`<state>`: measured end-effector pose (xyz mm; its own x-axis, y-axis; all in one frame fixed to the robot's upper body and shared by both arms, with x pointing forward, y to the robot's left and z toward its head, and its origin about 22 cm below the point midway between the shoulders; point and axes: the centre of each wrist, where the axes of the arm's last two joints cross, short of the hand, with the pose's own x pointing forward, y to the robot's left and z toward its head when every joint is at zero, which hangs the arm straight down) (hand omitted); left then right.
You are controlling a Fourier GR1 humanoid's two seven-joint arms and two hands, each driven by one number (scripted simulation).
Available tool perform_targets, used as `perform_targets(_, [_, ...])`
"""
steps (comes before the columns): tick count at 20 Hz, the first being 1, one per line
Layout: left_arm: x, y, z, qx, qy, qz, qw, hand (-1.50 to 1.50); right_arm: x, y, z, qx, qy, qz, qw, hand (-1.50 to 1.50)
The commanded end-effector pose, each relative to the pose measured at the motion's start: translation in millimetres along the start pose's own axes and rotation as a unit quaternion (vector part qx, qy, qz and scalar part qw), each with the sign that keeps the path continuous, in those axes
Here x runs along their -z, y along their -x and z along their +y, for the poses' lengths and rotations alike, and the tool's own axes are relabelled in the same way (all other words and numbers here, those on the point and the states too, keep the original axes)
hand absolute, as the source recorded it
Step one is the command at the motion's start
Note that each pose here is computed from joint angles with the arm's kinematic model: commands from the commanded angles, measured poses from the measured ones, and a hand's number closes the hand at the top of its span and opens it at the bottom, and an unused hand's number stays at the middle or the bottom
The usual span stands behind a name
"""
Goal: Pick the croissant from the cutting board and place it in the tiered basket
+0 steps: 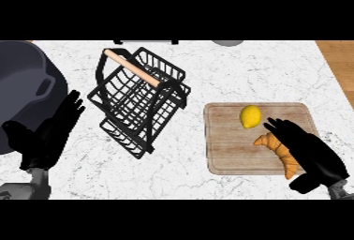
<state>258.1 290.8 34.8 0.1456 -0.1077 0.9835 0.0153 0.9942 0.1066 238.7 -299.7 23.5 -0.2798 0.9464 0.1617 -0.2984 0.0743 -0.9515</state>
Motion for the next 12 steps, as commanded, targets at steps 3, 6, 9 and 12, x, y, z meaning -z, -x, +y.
perform_targets(3, [8.2, -11.1, 14.3, -0.003, -0.003, -0.012, 0.9999, 0.00, 0.4, 15.2, -5.2, -0.010, -0.007, 0.004, 1.000, -1.50])
perform_targets(6, [2.8, -8.6, 0.5, 0.000, 0.008, 0.000, 1.0000, 0.00, 17.8, 6.5, 6.9, -0.015, -0.074, 0.009, 0.997, 1.50])
perform_targets(9, [9.3, -1.0, 12.4, 0.001, 0.007, -0.001, 1.0000, 0.00, 15.7, 18.5, 26.7, -0.046, -0.099, -0.005, 0.994, 1.50])
perform_targets(12, [3.7, -18.7, -9.8, 0.006, 0.011, -0.003, 0.9999, 0.00, 8.0, 15.0, 30.4, -0.072, -0.079, -0.028, 0.994, 1.50])
